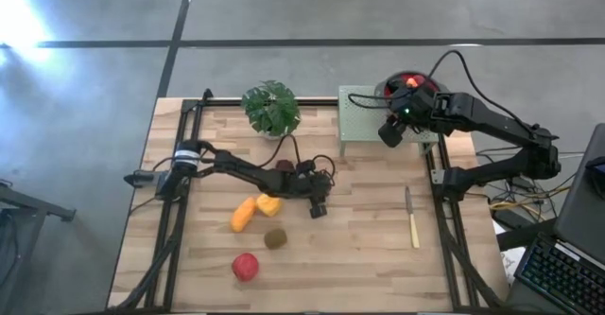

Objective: Pick & Place Fruit
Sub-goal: Put the red strawberry into the red strainer bowl on the shelf

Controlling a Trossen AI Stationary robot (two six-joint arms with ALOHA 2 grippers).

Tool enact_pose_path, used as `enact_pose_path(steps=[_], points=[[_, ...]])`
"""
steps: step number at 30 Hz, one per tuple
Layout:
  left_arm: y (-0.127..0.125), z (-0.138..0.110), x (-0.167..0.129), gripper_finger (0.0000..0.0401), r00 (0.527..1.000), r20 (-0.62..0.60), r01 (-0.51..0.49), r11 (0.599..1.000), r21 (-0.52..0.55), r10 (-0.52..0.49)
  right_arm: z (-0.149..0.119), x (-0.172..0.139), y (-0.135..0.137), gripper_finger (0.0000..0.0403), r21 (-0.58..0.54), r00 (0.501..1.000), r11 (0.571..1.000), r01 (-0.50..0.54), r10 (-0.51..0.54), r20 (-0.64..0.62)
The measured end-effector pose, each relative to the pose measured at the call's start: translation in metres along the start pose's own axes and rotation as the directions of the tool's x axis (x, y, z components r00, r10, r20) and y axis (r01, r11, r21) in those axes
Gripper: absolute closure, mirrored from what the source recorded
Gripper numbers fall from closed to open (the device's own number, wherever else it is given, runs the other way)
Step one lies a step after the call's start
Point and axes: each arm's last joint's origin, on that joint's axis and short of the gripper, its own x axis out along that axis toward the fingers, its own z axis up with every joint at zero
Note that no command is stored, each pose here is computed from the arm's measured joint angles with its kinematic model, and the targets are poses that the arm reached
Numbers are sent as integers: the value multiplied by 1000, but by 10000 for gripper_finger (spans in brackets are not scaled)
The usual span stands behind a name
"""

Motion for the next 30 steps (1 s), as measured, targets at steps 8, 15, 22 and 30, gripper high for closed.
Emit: enact_pose_path(steps=[8,15,22,30], points=[[-18,4,-14,255,998,25,55,998,19,-55,-11,-14,32,233,-149,986,975,-162,164,0],[-30,17,-37,252,990,88,106,994,0,-106,-36,-40,72,217,-269,949,914,-302,315,3],[-36,35,-62,251,918,252,334,940,-77,-305,-83,-66,113,205,-355,890,834,-422,456,13],[-37,41,-83,250,739,442,616,776,-135,-509,-138,-91,157,211,-484,797,760,-433,574,188]])
